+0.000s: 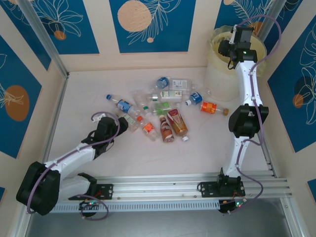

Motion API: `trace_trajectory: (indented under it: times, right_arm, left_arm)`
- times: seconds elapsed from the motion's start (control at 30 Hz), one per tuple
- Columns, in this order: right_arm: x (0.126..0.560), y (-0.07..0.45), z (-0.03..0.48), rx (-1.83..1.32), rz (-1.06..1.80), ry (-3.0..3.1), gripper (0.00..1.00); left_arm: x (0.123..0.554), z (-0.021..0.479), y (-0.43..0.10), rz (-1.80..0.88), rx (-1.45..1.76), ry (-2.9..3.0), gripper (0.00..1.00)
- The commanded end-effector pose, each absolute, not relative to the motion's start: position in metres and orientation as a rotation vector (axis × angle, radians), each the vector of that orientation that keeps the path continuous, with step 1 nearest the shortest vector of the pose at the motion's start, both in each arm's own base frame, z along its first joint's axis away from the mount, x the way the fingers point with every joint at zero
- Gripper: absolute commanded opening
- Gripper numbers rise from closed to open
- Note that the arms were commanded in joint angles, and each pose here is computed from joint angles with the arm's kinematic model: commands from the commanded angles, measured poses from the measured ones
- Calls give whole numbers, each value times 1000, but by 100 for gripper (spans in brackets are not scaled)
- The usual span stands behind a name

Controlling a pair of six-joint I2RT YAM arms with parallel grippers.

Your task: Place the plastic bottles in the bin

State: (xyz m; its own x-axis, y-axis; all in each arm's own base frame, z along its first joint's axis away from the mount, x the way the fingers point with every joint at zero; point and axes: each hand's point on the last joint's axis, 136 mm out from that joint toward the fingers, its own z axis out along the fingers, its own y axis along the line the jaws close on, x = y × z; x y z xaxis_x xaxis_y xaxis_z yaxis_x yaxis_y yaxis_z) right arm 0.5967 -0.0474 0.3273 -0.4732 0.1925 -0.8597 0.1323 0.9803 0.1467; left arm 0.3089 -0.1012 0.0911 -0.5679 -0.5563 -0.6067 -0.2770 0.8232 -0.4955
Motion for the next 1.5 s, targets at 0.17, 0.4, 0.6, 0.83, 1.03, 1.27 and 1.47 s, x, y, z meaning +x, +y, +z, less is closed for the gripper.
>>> trace_trajectory:
  times: [0.17,0.4,0.6,0.83,1.03,1.27,1.47]
  right_arm:
    - [592,-66,336,309,37,2052,60]
    - [584,-79,348,389,-19,2028,69]
    - [561,-76,387,399,-12,1951,80]
    - [507,-34,427,291,97,1913,100]
    - [444,20,386,70,276,1979,100]
    - [402,49,274,-353,255,2171,100]
    - [379,55,166,-759,173,2482,100]
  left_arm:
    - [321,106,-103,-483,-627,2157,100]
    - [316,108,-91,-422,-643,2166,100]
    - [315,111,-82,-401,-658,2160,100]
    - [318,112,-84,-429,-658,2172,100]
    - [324,116,-85,-450,-656,2173,100]
    - [330,118,-91,-501,-670,2193,100]
    - [336,129,-107,-555,-582,2248,100]
